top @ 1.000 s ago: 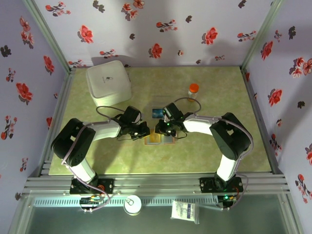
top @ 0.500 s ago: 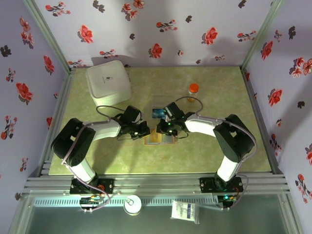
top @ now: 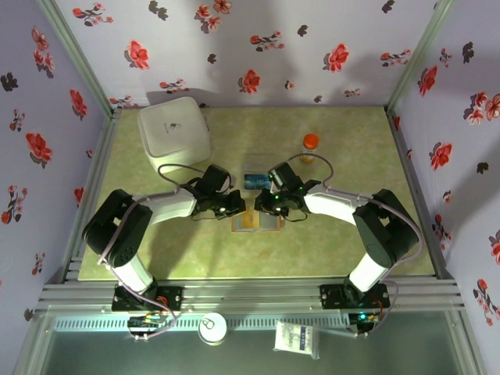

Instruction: Take the credit cards out of the card holder

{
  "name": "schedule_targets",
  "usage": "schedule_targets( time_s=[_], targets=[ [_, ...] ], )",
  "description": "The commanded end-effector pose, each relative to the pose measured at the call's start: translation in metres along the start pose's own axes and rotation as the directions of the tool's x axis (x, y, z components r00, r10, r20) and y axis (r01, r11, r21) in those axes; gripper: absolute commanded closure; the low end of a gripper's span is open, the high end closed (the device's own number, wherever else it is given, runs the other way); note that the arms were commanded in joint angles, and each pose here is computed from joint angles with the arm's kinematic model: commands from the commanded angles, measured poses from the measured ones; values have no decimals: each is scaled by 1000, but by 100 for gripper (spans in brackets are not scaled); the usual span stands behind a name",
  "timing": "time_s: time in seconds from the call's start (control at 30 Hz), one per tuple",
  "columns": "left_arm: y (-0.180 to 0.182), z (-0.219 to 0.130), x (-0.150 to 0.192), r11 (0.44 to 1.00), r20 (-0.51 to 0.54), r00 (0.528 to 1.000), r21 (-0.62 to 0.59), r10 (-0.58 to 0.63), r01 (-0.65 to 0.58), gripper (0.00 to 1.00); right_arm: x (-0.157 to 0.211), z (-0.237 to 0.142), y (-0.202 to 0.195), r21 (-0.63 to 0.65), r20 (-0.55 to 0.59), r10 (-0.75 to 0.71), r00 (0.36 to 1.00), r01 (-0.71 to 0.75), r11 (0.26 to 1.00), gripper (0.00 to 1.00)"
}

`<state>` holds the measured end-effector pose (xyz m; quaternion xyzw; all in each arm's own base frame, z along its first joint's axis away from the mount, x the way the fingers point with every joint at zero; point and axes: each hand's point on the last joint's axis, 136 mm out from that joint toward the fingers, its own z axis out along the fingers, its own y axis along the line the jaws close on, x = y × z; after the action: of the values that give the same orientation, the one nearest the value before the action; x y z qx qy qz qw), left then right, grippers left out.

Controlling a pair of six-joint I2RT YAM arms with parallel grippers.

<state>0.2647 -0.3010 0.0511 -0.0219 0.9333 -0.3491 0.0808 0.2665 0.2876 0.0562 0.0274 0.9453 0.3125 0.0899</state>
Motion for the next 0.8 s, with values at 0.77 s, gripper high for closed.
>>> schedule_targets(
  time_s=[0.77],
  targets=[
    [31, 14, 16, 992, -75, 997, -122, 12, -21, 100, 12, 25, -11, -103, -75, 64, 995, -71, 992, 82]
  ],
)
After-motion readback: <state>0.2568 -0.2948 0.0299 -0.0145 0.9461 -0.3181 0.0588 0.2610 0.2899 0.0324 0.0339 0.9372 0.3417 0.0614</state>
